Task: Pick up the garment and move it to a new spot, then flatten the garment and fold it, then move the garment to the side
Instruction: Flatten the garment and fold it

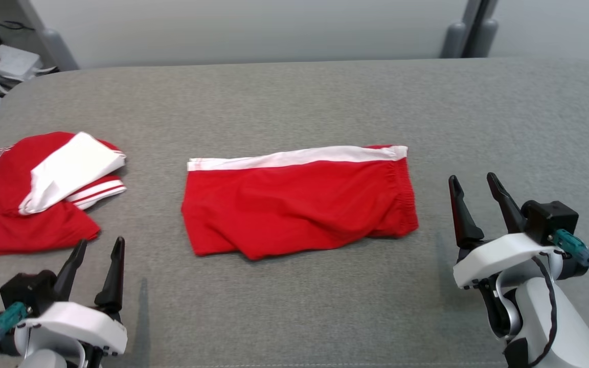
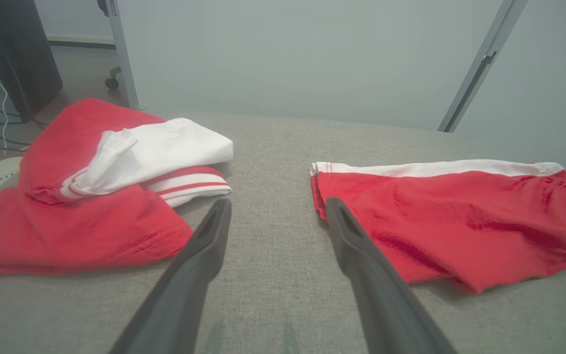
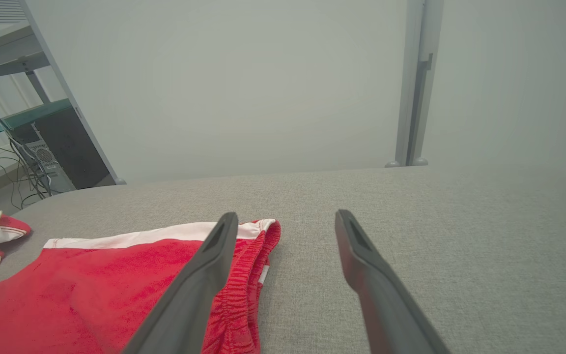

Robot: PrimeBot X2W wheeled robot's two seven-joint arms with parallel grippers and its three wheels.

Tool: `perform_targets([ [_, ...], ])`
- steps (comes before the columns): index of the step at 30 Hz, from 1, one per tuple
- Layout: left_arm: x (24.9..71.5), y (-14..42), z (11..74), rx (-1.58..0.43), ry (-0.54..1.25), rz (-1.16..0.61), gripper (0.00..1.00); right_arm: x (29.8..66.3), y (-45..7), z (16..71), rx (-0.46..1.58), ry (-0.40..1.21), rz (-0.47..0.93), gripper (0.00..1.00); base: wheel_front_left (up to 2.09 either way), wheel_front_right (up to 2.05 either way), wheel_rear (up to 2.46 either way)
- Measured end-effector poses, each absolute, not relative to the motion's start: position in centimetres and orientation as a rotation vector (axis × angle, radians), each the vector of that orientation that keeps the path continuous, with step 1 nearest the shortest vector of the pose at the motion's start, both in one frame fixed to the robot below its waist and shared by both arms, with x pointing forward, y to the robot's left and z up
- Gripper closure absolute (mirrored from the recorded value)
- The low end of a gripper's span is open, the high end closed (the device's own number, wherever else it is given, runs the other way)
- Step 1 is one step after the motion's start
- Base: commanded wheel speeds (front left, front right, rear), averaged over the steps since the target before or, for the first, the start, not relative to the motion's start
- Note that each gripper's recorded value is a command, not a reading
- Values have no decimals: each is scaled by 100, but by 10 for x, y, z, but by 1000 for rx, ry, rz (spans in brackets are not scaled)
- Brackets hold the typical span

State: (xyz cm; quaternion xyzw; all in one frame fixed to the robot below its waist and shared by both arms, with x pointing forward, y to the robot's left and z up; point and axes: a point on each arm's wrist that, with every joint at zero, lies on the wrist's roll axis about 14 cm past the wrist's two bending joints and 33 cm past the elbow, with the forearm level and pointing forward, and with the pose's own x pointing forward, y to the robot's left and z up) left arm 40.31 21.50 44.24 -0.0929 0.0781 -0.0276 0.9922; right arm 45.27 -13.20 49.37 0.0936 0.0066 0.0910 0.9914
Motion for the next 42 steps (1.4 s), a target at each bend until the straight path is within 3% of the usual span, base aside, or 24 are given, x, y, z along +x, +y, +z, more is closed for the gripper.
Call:
perform_targets([
  [7, 366, 246, 436, -229, 158, 69, 0, 469, -104, 477, 192, 92, 240, 0, 0, 0, 0],
  [21, 334, 292, 452, -207, 114, 189, 0, 492, -75, 405, 282, 326, 213, 0, 0, 0, 0],
  [36, 337, 300, 442, -210, 161, 196, 0, 504, -52, 367, 335, 417, 253, 0, 0, 0, 0],
  [37, 338, 299, 441, -212, 164, 196, 0, 505, -50, 367, 336, 420, 258, 5, 0, 0, 0],
  [38, 339, 299, 441, -210, 164, 194, 0, 507, -48, 367, 335, 419, 266, 19, 0, 0, 0],
  [39, 340, 300, 442, -208, 162, 192, 0, 509, -46, 367, 338, 421, 270, 52, 0, 0, 0],
  [41, 342, 301, 444, -203, 156, 191, 0, 511, -43, 367, 341, 426, 281, 75, 0, 0, 0],
  [42, 342, 301, 445, -204, 155, 192, 0, 511, -41, 367, 341, 428, 284, 93, 0, 0, 0],
])
